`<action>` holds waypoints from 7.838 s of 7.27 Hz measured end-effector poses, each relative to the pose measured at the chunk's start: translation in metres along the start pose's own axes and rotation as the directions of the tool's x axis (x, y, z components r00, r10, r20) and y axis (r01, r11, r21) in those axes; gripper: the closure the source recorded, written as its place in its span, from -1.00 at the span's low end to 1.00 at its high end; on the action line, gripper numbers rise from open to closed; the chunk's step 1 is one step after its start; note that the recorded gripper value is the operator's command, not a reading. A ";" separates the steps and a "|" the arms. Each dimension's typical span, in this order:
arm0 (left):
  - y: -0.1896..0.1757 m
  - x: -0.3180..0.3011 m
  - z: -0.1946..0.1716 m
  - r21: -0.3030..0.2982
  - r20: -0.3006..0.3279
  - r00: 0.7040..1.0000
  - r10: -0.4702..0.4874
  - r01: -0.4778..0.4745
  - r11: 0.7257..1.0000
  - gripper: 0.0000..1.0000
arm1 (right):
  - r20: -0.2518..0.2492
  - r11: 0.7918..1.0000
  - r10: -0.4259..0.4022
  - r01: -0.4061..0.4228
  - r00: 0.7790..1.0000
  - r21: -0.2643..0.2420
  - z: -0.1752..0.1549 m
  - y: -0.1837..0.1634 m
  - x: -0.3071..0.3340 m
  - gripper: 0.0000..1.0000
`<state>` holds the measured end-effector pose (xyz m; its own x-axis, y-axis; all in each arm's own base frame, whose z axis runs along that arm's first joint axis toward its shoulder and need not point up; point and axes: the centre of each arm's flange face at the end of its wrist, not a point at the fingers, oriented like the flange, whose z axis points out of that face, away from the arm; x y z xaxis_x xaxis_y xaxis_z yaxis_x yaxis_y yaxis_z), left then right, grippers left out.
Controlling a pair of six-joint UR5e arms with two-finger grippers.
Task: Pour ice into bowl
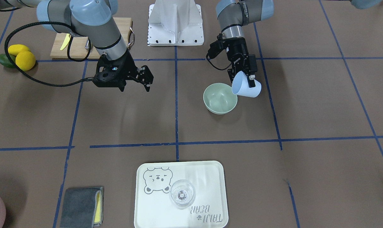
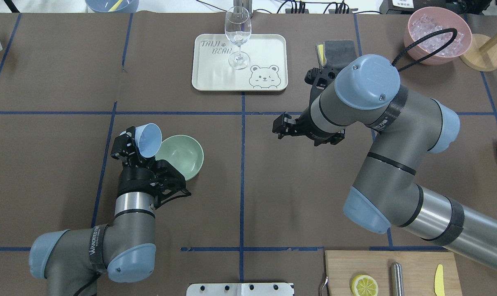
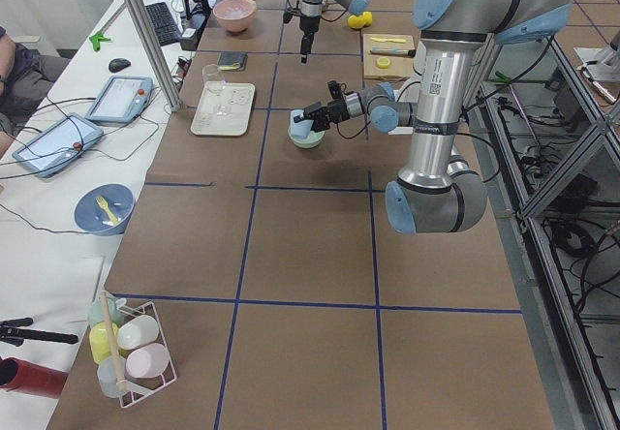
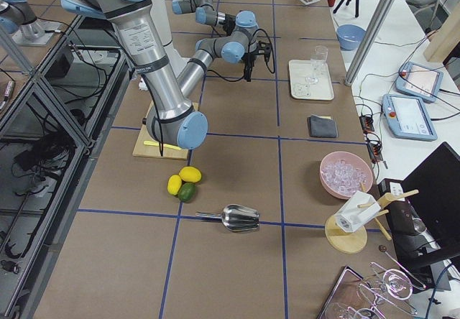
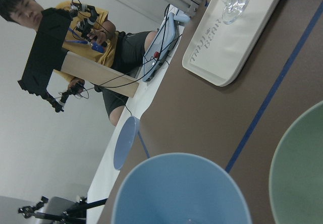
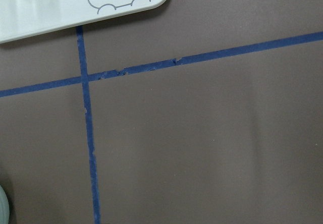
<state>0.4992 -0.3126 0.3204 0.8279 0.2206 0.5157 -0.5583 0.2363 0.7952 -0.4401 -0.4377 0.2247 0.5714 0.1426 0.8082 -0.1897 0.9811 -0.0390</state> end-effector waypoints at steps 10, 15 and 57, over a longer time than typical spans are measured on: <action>0.013 0.015 0.013 -0.054 0.124 0.794 0.596 -0.594 0.803 1.00 | 0.002 1.000 0.004 -0.004 1.000 0.000 0.000 0.001 -0.001 -1.00; 0.013 0.015 0.013 -0.060 0.128 0.772 0.622 -0.620 0.782 1.00 | 0.002 1.000 0.003 -0.003 1.000 -0.001 0.000 0.001 -0.001 -1.00; 0.352 -0.024 0.087 -0.187 -0.309 0.297 -0.903 0.913 0.364 -1.00 | 0.048 1.000 0.019 -0.018 0.999 -0.013 -0.013 0.020 -0.022 -1.00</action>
<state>0.2878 -0.3173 0.6159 0.7335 0.1447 -0.6641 0.5424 0.4643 0.7002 -0.4459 -0.4195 0.1985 0.5288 0.1546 0.8345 -0.1894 0.9800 -0.0615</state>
